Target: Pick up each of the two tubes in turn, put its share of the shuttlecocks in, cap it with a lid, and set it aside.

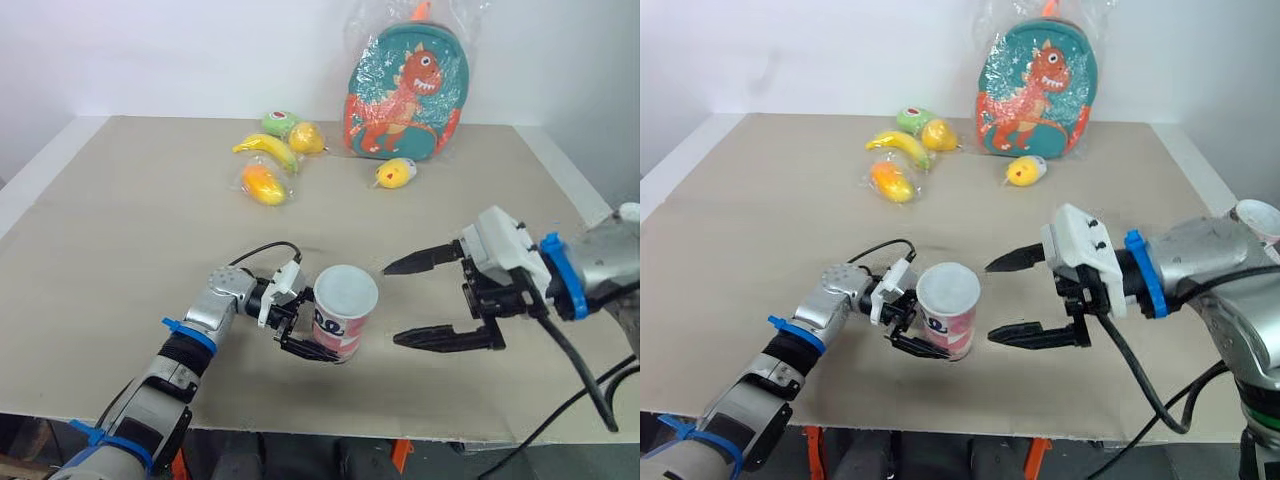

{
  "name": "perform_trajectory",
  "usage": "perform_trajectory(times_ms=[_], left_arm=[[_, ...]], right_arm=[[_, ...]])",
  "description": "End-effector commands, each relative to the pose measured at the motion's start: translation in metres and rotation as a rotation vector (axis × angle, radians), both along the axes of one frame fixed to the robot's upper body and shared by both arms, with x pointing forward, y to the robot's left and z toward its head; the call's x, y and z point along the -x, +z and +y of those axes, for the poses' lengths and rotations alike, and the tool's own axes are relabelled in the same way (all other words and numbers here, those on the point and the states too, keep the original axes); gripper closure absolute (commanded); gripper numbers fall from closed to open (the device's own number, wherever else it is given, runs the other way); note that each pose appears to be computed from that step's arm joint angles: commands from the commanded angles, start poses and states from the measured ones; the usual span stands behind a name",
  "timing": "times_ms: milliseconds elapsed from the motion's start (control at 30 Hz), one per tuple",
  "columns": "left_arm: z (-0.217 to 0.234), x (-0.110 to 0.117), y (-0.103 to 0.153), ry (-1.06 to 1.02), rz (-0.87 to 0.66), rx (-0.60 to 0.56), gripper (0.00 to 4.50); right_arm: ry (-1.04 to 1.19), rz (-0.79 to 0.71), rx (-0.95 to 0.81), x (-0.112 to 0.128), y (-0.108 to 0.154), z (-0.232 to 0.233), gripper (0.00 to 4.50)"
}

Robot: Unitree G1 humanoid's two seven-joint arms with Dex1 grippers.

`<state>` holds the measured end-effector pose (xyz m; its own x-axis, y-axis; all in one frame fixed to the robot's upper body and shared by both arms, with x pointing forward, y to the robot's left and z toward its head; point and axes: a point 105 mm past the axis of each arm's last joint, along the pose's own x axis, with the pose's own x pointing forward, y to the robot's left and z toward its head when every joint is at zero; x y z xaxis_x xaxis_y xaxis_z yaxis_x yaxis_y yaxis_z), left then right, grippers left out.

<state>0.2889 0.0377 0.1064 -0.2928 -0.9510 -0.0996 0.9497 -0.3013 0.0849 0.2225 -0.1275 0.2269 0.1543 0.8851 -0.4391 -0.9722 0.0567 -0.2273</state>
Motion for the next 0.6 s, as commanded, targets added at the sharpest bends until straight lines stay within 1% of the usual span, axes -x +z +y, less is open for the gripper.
perform_trajectory(times_ms=[33,100,167,300,400,500,600], left_arm=[[0.011,0.004,0.008,0.005,-0.033,0.029,0.05],[0.021,0.003,0.009,0.034,-0.024,0.028,0.05],[0.038,0.002,0.01,0.078,-0.034,0.012,0.05],[0.062,0.004,0.017,0.137,-0.051,-0.007,0.05],[0.079,0.006,0.026,0.188,-0.051,-0.004,0.05],[0.092,0.01,0.048,0.241,-0.065,0.062,0.05],[0.098,0.017,0.068,0.274,-0.031,0.13,0.05]], right_arm=[[-0.067,-0.055,0.02,-0.002,-0.002,-0.005,0.0],[-0.101,-0.023,0.097,-0.003,-0.021,-0.012,0.0],[-0.127,0.005,0.118,-0.006,-0.033,-0.016,0.0],[-0.151,0.007,0.115,-0.009,-0.044,-0.018,0.0],[-0.148,0.022,0.08,-0.009,-0.049,-0.014,0.0],[-0.12,0.051,0.035,-0.006,-0.057,-0.001,0.0],[-0.107,0.054,0.012,-0.007,-0.061,0.007,0.0]])
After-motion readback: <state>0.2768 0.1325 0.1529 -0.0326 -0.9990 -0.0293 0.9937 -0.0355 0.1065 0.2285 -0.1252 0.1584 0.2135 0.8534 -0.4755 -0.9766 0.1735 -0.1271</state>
